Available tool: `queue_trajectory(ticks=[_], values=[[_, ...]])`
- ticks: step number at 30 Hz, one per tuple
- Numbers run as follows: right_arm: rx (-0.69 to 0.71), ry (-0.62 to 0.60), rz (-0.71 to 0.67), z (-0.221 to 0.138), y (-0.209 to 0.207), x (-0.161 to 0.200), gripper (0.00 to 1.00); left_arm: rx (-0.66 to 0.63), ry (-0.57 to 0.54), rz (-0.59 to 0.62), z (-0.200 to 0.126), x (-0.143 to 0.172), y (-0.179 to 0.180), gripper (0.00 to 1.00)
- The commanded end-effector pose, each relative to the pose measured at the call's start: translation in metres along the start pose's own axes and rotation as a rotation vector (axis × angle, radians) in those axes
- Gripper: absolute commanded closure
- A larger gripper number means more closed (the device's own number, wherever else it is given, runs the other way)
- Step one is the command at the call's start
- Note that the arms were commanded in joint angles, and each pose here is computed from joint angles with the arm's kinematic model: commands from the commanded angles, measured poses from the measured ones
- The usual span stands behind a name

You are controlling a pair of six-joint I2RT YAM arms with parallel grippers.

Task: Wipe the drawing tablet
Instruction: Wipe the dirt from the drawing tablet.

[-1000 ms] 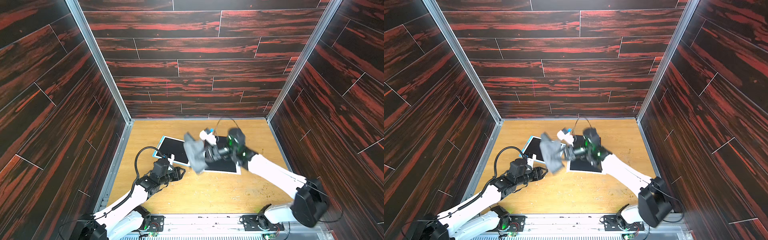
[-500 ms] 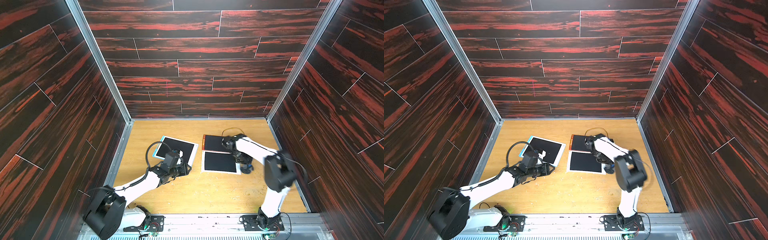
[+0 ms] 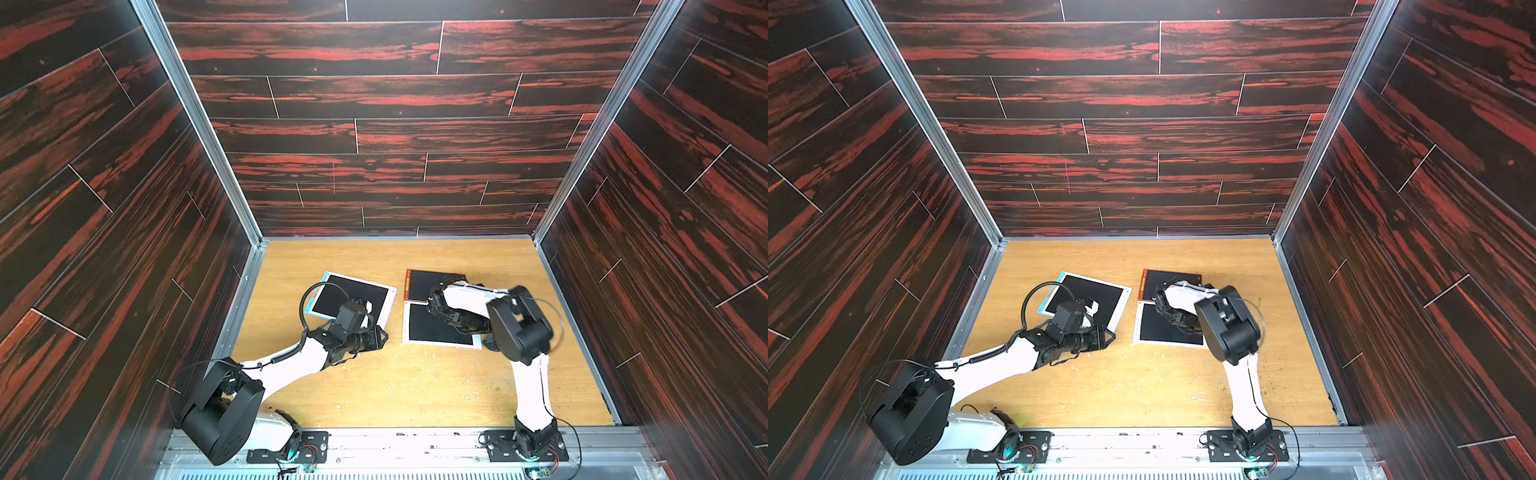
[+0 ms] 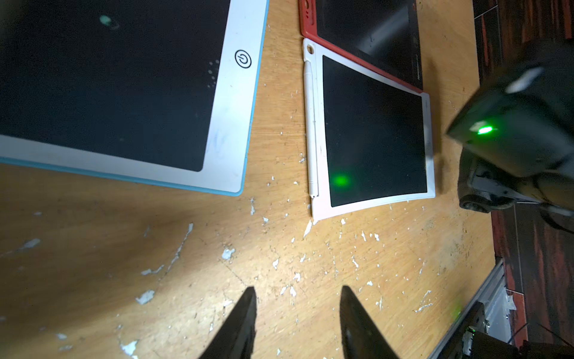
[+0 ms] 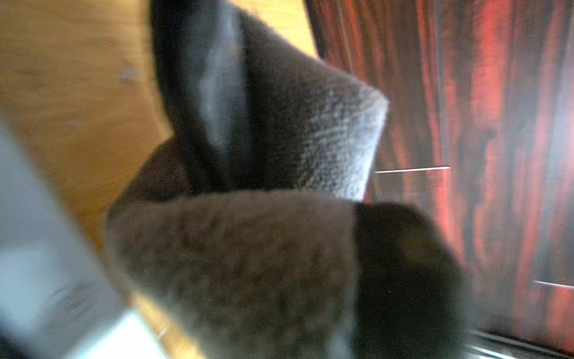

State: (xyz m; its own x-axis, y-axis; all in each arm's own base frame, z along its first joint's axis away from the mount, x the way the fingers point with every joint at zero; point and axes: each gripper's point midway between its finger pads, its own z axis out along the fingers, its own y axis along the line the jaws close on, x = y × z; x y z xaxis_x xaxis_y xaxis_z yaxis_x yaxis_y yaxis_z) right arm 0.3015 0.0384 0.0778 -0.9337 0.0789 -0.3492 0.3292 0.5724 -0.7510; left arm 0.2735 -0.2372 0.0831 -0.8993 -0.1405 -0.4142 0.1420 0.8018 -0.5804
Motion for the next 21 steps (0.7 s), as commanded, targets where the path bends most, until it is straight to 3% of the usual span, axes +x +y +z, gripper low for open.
queue_trajectory(ticks=[1,14,21], values=[[-0.325,-0.010,0.008,-0.016,0.032,-0.010,1.00,0.007,-0.028,0.021,-0.008,-0.007,-0.007,0.55],[-0.382,0.049,-0.116,-0.005,0.083,-0.007,1.00,0.020,-0.011,0.007,-0.004,-0.005,-0.009,0.55],[-0.609,0.101,-0.157,-0.030,0.123,0.002,1.00,0.027,0.003,0.009,-0.002,-0.006,-0.013,0.55]])
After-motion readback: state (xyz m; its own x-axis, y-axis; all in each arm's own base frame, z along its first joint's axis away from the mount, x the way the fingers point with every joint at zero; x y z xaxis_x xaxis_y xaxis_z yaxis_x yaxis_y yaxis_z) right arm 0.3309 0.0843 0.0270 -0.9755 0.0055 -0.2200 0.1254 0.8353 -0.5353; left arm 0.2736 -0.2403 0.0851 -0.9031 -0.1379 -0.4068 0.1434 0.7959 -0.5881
